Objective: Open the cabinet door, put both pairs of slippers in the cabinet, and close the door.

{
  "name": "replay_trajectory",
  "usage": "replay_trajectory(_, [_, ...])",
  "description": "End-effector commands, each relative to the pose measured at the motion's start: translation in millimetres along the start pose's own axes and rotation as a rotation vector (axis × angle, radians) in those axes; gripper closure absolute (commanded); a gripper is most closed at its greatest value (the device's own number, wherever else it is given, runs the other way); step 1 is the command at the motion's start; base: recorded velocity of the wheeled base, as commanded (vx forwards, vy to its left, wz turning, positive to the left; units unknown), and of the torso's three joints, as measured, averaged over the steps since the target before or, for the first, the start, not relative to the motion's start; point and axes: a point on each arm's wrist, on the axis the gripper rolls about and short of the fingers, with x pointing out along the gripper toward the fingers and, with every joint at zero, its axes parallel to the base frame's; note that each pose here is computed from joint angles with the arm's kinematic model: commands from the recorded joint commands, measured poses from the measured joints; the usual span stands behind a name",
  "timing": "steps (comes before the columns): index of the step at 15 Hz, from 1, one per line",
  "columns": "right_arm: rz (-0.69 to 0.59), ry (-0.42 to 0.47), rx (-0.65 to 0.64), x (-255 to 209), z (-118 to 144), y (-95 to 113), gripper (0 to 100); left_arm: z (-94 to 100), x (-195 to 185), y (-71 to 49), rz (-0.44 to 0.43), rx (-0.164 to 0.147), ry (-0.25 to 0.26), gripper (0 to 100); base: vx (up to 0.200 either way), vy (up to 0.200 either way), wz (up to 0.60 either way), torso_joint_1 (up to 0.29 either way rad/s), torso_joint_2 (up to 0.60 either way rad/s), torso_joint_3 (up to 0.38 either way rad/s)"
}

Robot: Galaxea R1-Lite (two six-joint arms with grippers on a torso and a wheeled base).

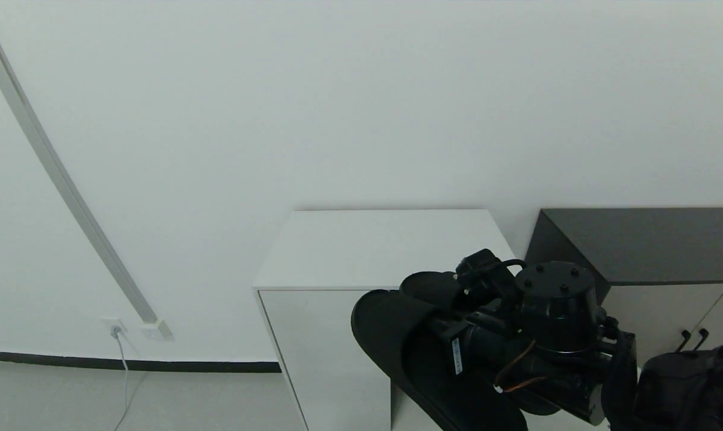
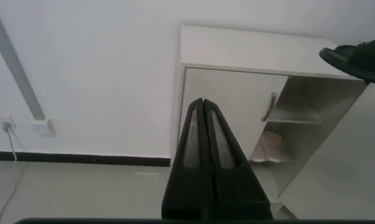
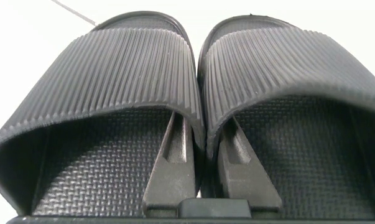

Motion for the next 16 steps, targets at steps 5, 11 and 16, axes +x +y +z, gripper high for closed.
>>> replay_trajectory(5, [0.0, 0.004, -0.001, -0.7, -1.4, 0.1, 100, 0.0, 0.1, 0.0, 0.0, -0.002, 0.001, 100, 0.0, 0.0, 0.0, 0.0, 0.0, 0.0])
replay_trajectory(11, [-0.005, -0.018, -0.002, -0.8, -2.5, -2.1, 100, 0.0, 0.1, 0.0, 0.0, -0.002, 0.001, 100, 0.0, 0.0, 0.0, 0.0, 0.0, 0.0])
replay_trajectory(16, [-0.006, -0.016, -0.002, -0.9, -3.2, -2.7, 100, 0.0, 0.1, 0.0, 0.0, -0.002, 0.001, 100, 0.0, 0.0, 0.0, 0.0, 0.0, 0.0])
